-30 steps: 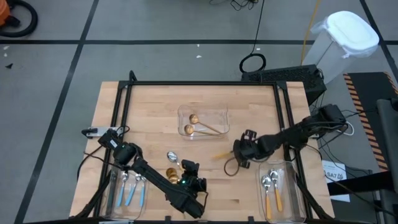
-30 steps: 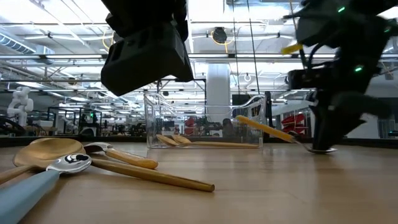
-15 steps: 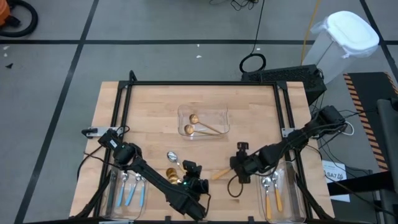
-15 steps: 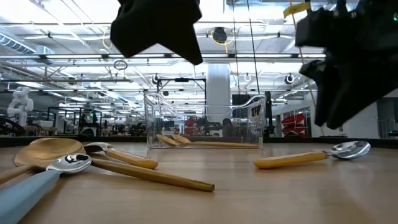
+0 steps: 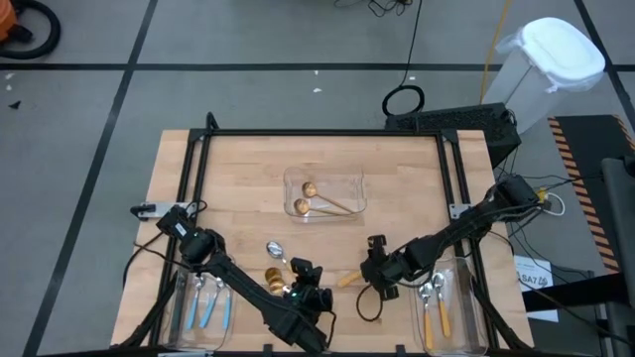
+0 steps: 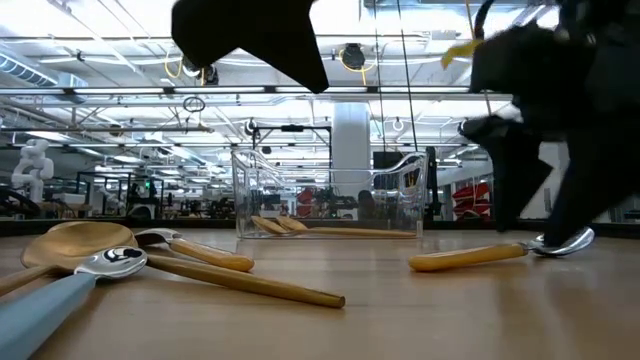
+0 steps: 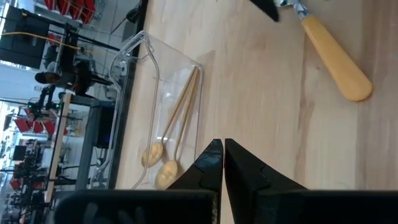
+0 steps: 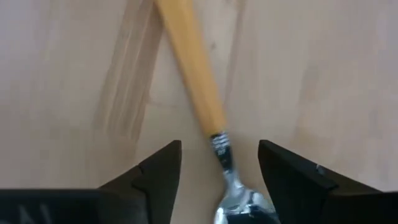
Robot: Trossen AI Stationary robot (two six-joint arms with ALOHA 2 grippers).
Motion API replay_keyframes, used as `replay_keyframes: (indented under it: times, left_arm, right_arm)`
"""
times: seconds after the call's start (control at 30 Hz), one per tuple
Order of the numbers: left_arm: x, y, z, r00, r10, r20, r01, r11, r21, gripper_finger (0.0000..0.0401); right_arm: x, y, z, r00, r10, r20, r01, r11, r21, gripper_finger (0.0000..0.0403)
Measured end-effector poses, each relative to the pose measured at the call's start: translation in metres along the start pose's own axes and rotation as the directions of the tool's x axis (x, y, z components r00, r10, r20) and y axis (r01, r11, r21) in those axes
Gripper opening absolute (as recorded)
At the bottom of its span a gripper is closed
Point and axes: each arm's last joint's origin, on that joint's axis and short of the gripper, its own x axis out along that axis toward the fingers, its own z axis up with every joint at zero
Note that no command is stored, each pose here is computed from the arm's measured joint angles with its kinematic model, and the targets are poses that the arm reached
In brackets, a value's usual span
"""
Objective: Sort silverware by color (type)
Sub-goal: Put the yellow spoon into the bottom right transparent bin
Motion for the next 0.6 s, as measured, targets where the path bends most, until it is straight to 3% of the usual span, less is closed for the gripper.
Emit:
replay_keyframes:
  times: [0.23, 0.47, 0.6]
  left_arm:
    - [0.0, 0.0, 0.0, 1.0, 0.001, -0.001, -0.001, 1.0, -0.001, 0.0019]
    - [0.0, 0.0, 0.0, 1.0, 0.002, 0.0, -0.002, 1.0, 0.002, 0.0019]
    - [0.0, 0.0, 0.0, 1.0, 0.003, 0.001, -0.003, 1.0, 0.0, 0.0019]
  right_arm:
    - [0.018, -0.001, -0.006, 0.996, 0.006, -0.09, -0.004, 1.0, 0.021, 0.0166]
    - [0.02, -0.001, -0.006, 0.995, 0.028, -0.097, -0.025, 0.999, 0.029, 0.0023]
    - [0.018, 0.001, -0.002, 0.997, 0.033, -0.065, -0.03, 0.998, 0.046, 0.0021]
